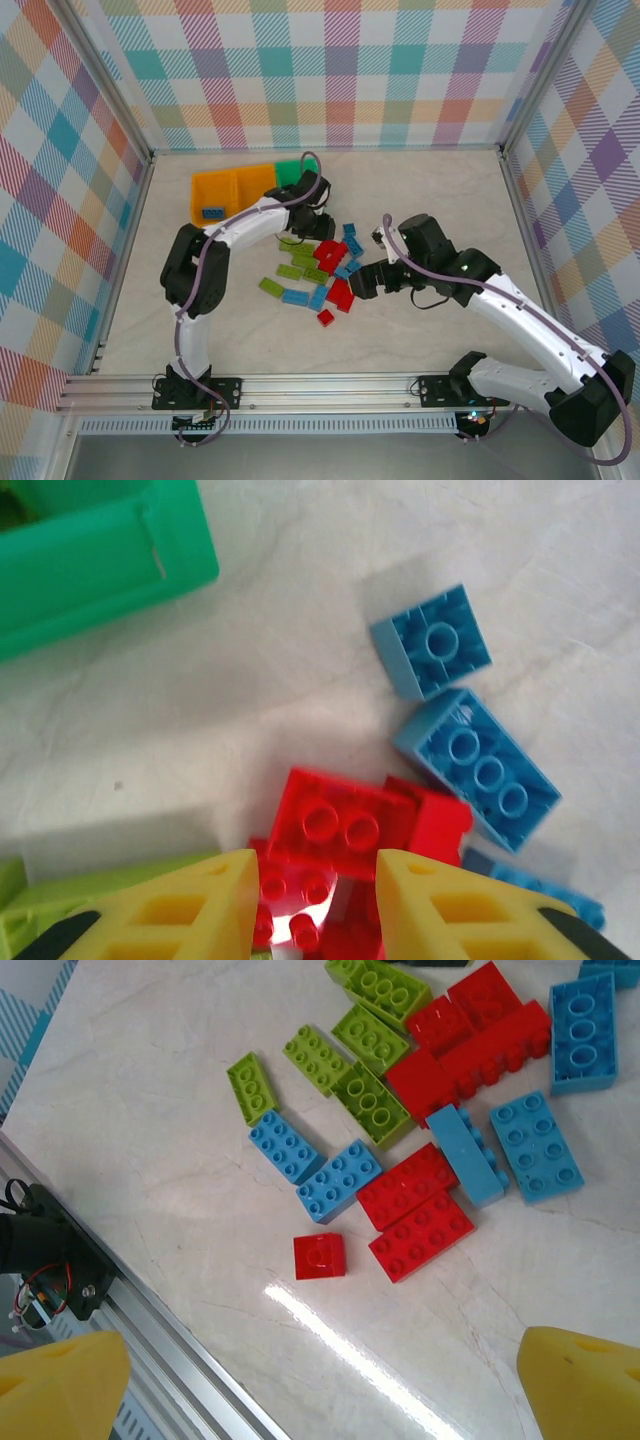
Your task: Sort the legos into containers by color
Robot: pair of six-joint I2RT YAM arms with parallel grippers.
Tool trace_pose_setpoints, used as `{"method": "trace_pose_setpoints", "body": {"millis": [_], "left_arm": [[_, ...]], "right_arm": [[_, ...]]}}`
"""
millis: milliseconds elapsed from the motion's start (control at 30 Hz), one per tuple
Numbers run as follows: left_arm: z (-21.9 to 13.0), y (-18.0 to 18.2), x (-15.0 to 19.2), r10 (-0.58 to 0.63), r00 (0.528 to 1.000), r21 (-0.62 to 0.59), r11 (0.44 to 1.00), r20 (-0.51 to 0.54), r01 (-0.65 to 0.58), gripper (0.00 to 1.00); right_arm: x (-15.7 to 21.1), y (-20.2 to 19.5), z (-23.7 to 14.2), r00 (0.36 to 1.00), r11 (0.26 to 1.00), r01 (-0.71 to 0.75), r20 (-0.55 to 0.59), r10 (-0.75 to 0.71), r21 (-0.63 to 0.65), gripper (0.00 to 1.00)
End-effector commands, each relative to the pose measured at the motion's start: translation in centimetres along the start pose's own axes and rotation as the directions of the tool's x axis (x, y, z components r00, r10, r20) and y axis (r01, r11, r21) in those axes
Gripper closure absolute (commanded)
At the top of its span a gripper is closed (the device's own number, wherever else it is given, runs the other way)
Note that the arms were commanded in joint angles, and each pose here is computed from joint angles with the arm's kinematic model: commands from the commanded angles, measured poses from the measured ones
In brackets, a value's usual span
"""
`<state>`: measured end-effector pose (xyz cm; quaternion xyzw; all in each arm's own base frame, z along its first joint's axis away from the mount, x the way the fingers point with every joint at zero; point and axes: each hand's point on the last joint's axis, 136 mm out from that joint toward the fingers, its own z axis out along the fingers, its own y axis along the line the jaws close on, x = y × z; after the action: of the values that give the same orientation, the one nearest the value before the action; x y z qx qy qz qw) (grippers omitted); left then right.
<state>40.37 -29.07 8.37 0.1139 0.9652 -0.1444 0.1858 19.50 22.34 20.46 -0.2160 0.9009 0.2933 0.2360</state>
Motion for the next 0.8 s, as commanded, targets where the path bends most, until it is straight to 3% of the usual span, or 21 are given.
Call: {"method": "trace_pose_setpoints", "body": {"millis": [0, 367, 567, 767], "left_arm": [[1.0, 0.4, -0.7, 0.063, 0.998, -0.061, 0.996, -0.026, -0.065, 0.66], [3.6, 0.8, 1.4, 0.088, 0.988, -0.045, 0.995, -0.125, -0.094, 0.74], [4.2, 0.8, 2.1, 0.091, 0.986, -0.029, 0.995, -0.139, -0.096, 0.76], [5.1, 1.6, 2.2, 0.088, 0.986, -0.068, 0.993, -0.144, -0.099, 0.85]], "right_arm": [[0.2, -0.1, -0.4, 1.0, 1.0, -0.025, 0.015, 0.025, 0.003, 0.0], [0.0, -0.5, 0.0, 0.999, 0.999, -0.043, 0.02, 0.042, 0.021, 0.0], [0.0, -0.5, 0.5, 0.999, 0.999, -0.051, 0.002, 0.051, 0.02, 0.0], [-0.1, -0.2, 0.4, 0.998, 0.998, -0.058, 0.002, 0.058, 0.006, 0.0]]}}
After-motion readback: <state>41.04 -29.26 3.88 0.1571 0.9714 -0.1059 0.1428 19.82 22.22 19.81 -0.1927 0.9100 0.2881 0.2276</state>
